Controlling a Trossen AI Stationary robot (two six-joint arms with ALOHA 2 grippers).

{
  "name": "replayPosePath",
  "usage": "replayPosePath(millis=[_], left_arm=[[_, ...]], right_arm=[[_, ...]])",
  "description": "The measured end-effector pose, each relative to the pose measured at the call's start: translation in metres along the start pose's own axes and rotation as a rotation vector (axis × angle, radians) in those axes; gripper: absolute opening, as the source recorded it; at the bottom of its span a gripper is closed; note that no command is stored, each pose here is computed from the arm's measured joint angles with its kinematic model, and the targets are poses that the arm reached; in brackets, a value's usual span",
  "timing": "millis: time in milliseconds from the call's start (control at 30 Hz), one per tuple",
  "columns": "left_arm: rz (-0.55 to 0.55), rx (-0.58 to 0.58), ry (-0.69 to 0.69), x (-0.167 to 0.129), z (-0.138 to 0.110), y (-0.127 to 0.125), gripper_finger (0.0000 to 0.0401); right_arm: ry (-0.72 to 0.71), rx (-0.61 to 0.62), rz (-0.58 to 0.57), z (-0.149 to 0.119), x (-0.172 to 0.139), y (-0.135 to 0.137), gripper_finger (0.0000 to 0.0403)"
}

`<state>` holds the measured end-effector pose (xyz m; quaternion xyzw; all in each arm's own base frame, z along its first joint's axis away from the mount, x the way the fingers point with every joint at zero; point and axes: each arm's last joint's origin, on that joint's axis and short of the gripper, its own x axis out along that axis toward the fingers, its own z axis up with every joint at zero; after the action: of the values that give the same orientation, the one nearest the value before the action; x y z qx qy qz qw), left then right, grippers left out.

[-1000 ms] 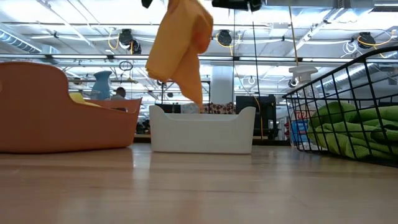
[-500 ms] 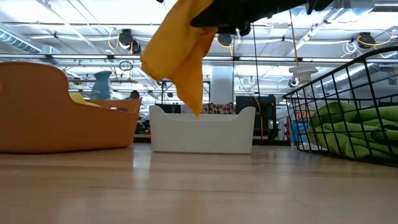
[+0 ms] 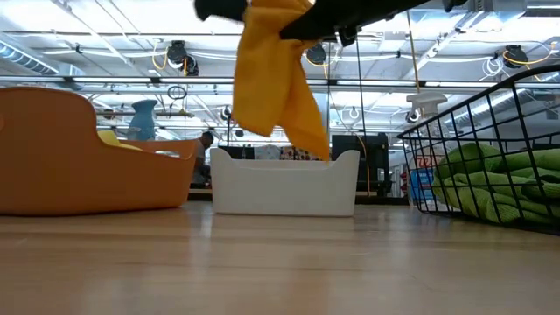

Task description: Sort microfiber towel by color & place in baskets

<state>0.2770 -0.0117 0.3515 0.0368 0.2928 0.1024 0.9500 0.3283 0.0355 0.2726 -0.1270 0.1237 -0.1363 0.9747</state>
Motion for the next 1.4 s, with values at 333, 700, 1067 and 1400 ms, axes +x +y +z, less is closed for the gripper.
replayPosePath(millis=[333,700,1067,1400], left_arm=[[0.269,0.046,0.359,0.005,-0.047,0.015,0.0196],[0.158,0.084,0.372,0.041,-0.087,0.03,0.012],[0.121,0.153,0.363,0.054,-0.107,0.043,0.0056],[0.135,0.124,0.481,0.048,-0.125,0.056,0.005]], right_arm=[[0.02,-0.007,0.059,0.007,-0.02,0.009,0.0002],[0.025,-0.024,0.065,0.007,-0.022,0.012,0.0001],[0.029,-0.043,0.065,0.007,-0.022,0.012,0.0],[0.043,-0.057,0.068,0.005,-0.022,0.012,0.0]])
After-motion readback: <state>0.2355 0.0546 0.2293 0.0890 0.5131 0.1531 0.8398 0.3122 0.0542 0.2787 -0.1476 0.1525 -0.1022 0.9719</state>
